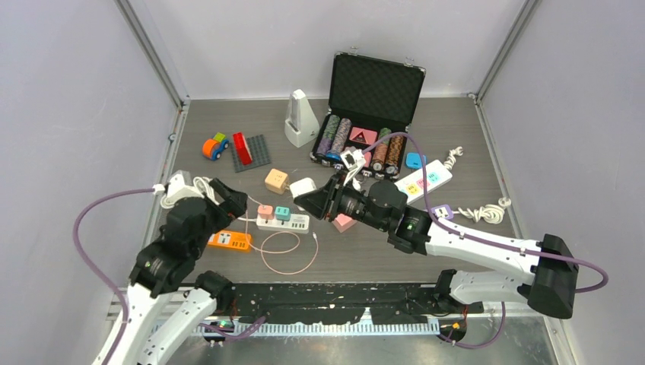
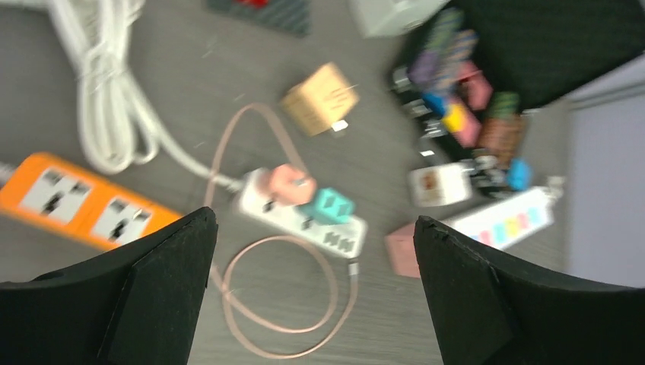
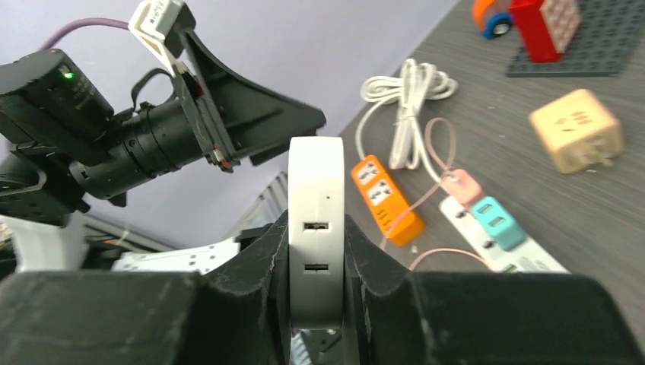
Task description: Insert the plug
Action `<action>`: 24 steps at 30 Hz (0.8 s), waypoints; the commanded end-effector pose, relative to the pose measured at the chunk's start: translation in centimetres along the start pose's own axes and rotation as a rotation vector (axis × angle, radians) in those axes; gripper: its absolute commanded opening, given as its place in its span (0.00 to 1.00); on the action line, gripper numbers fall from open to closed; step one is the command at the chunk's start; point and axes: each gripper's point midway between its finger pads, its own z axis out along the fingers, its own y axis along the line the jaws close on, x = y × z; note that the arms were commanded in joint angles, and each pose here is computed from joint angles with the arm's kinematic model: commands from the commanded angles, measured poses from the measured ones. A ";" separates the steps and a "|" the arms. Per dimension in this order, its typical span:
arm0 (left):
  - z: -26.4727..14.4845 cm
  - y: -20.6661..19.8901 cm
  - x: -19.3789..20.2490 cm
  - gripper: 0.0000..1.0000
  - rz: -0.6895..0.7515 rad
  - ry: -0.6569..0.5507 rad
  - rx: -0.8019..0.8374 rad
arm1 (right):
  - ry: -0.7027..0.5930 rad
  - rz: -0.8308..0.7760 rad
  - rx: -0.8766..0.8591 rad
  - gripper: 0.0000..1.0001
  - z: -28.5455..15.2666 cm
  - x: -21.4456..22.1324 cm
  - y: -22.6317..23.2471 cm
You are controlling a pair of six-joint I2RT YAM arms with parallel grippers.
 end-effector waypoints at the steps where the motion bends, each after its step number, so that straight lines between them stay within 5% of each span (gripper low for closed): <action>1: 1.5 6.8 3.5 1.00 0.033 0.118 -0.349 | -0.072 -0.106 0.103 0.05 -1.4 -2.3 -2.2; 9: 4.2 11.8 8.7 0.85 -0.168 0.309 -0.523 | -0.088 -0.130 0.141 0.05 -2.7 -3.2 -3.2; 24: 7.1 15.5 12.6 0.83 -0.199 0.420 -0.715 | -0.119 -0.137 0.192 0.05 -3.8 -4.1 -4.8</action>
